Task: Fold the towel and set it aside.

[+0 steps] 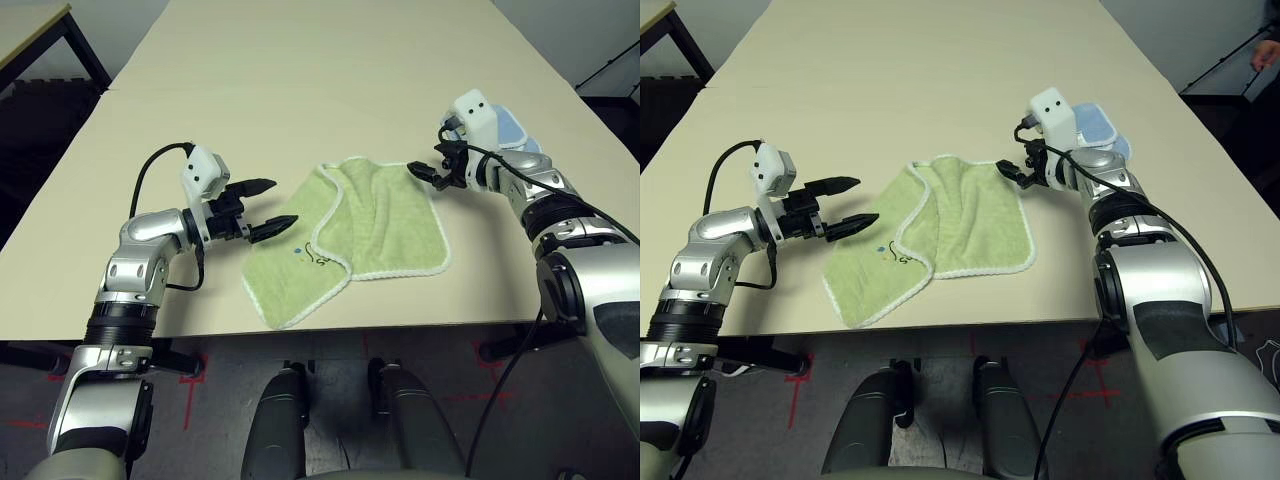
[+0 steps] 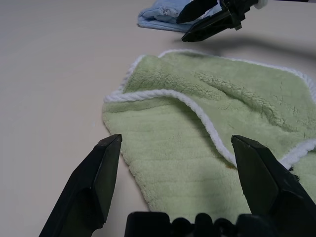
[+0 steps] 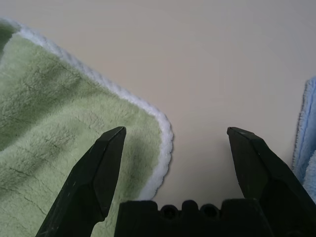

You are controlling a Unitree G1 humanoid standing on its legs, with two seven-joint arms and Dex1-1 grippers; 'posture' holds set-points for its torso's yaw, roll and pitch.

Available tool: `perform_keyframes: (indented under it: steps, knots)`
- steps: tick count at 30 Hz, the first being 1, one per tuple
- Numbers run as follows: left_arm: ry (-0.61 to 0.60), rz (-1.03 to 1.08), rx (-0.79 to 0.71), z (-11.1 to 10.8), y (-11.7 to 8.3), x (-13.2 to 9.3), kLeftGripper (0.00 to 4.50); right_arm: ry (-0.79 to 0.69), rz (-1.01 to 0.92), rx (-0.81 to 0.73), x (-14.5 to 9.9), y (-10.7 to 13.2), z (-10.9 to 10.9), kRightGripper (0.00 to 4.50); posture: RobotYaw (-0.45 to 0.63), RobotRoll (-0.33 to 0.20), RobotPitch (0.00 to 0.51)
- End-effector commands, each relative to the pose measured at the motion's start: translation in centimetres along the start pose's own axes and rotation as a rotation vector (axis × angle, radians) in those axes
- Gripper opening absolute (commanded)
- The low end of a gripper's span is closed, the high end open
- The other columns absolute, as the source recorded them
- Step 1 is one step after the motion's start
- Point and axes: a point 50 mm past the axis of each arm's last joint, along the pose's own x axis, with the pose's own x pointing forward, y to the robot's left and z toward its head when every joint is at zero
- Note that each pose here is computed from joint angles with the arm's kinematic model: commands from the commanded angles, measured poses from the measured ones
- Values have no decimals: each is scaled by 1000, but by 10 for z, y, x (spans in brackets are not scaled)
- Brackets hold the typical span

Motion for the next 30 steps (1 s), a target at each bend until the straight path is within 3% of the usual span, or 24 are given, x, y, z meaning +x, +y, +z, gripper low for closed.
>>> perform_keyframes:
  steps: [1, 16, 30]
  knots:
    - [0, -18, 10, -1, -6, 2, 4500, 52, 1, -2, 0, 1, -11, 4464, 76, 0, 166]
    - [0, -26, -2, -1, -14, 2, 4500, 87, 11, -17, 4, 7, -15, 4464, 82, 0, 183]
    - [-20, -5, 13, 8, -22, -5, 4500, -6, 36, 7, -3, 0, -6, 4464, 69, 0, 247]
